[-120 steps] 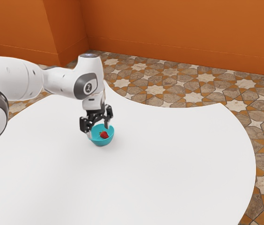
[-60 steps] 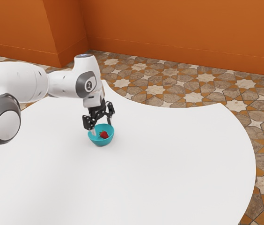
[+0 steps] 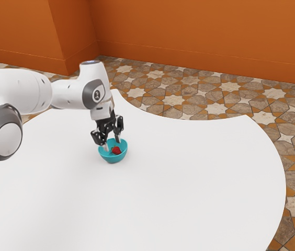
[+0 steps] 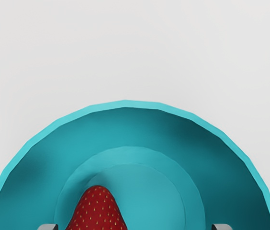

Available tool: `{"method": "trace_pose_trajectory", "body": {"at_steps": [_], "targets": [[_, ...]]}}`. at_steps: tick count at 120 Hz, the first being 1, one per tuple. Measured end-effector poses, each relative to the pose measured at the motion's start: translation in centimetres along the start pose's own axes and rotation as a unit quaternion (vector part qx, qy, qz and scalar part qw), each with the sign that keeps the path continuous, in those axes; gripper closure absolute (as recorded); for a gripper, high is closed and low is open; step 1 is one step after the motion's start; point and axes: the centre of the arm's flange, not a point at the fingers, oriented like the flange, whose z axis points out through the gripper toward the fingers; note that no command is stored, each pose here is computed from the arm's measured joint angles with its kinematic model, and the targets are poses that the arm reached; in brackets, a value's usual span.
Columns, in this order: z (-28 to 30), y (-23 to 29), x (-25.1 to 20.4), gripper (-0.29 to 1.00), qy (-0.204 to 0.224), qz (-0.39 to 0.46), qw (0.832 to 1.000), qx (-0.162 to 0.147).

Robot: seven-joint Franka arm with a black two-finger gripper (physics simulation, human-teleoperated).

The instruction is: Take strawberry from the bowl

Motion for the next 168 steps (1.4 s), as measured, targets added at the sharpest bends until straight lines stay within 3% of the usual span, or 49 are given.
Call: {"method": "trace_pose_trajectory", "body": {"at_steps": [168], "targets": [[3.4, -0.6, -1.0, 0.33, 0.021, -0.031, 0.999, 0.007]]}}
